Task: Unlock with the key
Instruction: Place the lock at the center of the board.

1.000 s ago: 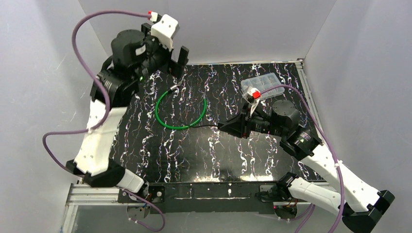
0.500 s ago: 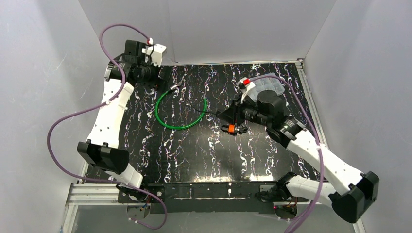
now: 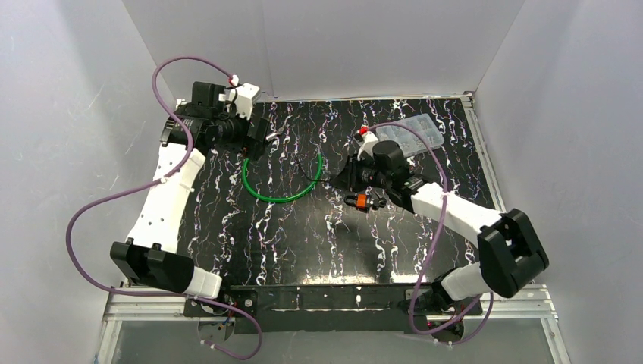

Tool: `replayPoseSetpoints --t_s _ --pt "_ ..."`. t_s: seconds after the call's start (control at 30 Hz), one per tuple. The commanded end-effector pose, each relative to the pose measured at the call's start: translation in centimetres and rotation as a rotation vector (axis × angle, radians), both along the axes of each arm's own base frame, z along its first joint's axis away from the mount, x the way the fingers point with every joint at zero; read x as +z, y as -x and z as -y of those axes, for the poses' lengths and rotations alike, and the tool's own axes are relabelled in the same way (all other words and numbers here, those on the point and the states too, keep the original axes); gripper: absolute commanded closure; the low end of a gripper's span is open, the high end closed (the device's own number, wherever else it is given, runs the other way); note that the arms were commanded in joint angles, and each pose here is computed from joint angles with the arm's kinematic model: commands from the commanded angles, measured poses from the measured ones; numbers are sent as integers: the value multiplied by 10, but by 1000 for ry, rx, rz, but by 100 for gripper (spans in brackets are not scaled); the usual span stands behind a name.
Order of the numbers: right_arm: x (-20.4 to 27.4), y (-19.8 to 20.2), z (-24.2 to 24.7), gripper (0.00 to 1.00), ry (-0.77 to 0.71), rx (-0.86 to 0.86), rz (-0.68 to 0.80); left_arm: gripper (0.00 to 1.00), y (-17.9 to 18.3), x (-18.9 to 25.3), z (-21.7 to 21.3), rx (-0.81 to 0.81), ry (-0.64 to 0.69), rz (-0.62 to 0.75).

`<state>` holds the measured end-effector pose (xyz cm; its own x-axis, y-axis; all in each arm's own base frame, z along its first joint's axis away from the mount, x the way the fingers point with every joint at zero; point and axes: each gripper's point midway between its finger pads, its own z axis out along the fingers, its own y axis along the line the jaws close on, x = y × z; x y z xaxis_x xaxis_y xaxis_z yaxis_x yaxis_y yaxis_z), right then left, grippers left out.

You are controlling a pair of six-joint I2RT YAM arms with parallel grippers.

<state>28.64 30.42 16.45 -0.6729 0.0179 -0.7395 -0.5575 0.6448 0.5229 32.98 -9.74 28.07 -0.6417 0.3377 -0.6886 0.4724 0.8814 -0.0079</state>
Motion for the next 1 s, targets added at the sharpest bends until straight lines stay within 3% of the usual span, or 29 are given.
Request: replayPoseSetpoints --t_s 0.0,0.27,0.47,0.6,0.67,0.77,0.97 --pt "-3 0 -13 99 -77 30 -12 2 7 0 -1 -8 15 20" --pt "-54 19 -19 99 -39 45 -156 2 13 -3 1 -16 30 28" --pt "-85 34 -28 78 30 55 -229 2 16 -4 3 -25 42 24" --pt "-102 41 -29 75 64 46 -266 2 18 -6 4 -26 47 19" --pt "-111 44 -27 63 78 37 -281 2 20 -8 4 -24 51 17" --pt "-118 47 -25 36 91 32 -296 2 22 -10 4 -28 54 12" --pt "-100 48 -20 23 105 33 -250 2 23 -10 3 -25 51 16"
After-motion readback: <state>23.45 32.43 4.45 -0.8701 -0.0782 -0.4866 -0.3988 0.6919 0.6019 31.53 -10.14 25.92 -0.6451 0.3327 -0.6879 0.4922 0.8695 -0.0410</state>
